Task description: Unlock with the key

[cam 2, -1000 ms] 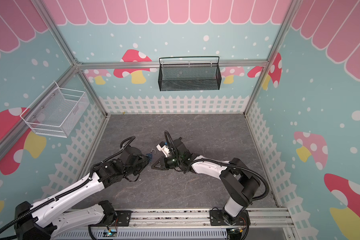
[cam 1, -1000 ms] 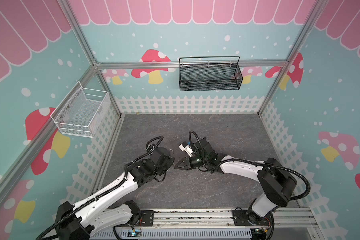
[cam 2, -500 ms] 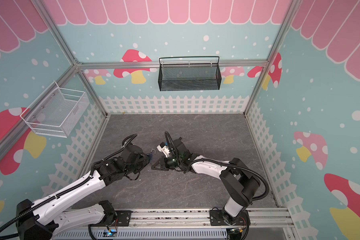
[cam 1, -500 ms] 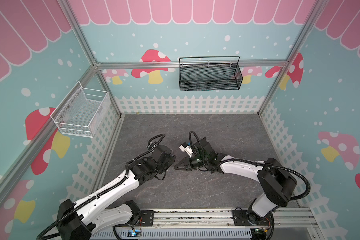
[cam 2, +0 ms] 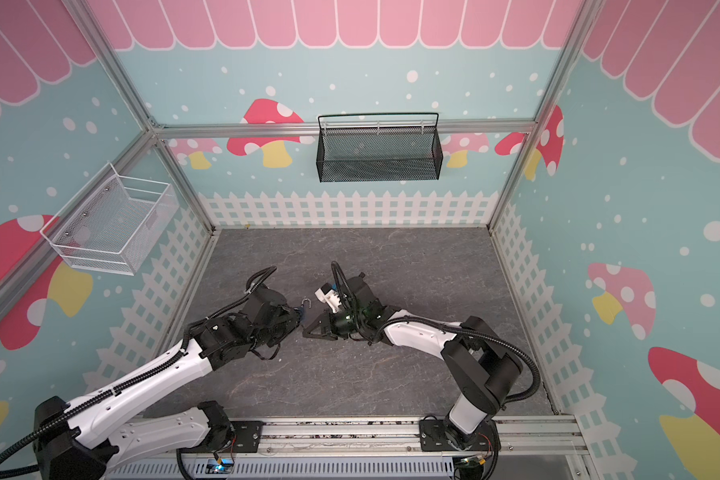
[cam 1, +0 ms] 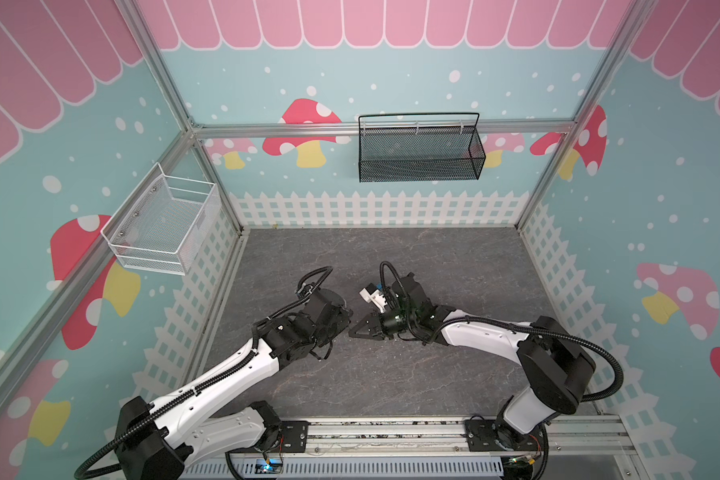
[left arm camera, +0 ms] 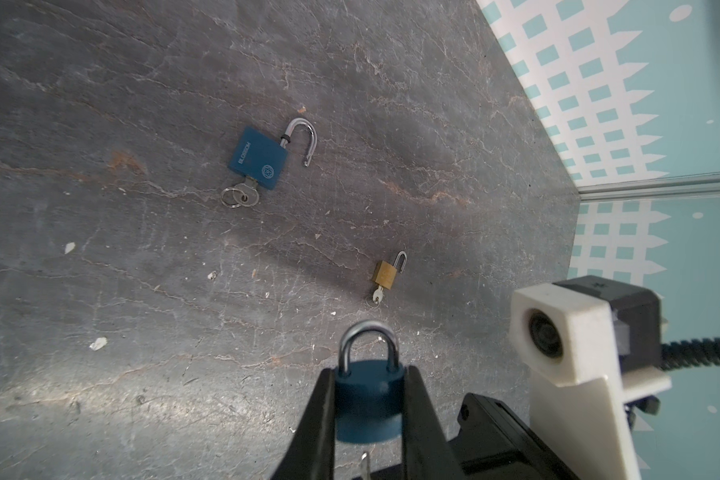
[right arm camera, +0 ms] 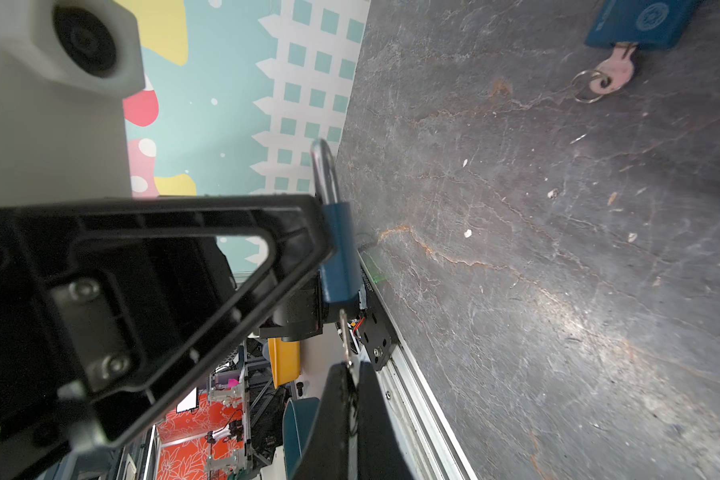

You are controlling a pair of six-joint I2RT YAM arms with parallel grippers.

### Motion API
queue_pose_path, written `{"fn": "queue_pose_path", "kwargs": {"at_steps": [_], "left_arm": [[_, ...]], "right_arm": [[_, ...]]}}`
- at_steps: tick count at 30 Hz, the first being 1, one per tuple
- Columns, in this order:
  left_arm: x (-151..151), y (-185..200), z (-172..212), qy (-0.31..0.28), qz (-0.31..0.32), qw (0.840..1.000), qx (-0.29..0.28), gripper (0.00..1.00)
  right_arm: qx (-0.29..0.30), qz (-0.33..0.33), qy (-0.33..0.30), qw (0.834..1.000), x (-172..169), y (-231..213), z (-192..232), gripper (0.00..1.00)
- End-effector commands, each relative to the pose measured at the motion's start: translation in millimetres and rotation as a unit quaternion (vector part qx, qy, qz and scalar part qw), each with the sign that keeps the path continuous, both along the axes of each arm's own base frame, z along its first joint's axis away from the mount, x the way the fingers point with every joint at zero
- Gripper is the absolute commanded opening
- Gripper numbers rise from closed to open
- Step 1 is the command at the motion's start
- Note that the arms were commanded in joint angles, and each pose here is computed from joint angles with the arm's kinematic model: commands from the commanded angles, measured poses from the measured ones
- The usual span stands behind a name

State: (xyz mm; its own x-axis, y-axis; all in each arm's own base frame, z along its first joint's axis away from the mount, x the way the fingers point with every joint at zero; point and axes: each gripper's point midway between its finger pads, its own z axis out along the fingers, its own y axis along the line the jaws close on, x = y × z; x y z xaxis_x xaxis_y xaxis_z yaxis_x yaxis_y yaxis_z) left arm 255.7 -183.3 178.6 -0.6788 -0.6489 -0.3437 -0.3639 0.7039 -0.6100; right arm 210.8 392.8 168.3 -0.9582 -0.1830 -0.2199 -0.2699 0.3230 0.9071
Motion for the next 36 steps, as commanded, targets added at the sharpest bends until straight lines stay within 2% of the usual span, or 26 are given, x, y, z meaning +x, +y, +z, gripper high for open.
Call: {"fn": "queue_pose_path", "kwargs": {"at_steps": [1, 16, 28, 36], "left_arm": [[2.0, -0.4, 8.5, -0.005, -0.003, 1.0, 0.001, 0.0], [1.1, -8.1, 12.2, -0.001, -0.012, 1.0, -0.019, 0.0], [-6.4, -12.8, 4.5, 0.019, -0.023, 0.999, -0.024, 0.0], [-12.5, -28.1, 1.8, 0.038, -0.044, 0.998, -0.033, 0.0]], "right_arm": [[0.015, -0.012, -0.018, 1.0, 6.8, 0.8, 22.0, 0.0], [-0.015, -0.032, -0.041, 0.999, 18.5, -0.7, 13.1, 0.0], [-0.039, -0.083, -0.113, 0.989, 39.3, -8.8, 35.0, 0.0], [-0.048, -0.058, -0.136, 0.988, 36.8, 7.4, 32.8, 0.0]]}}
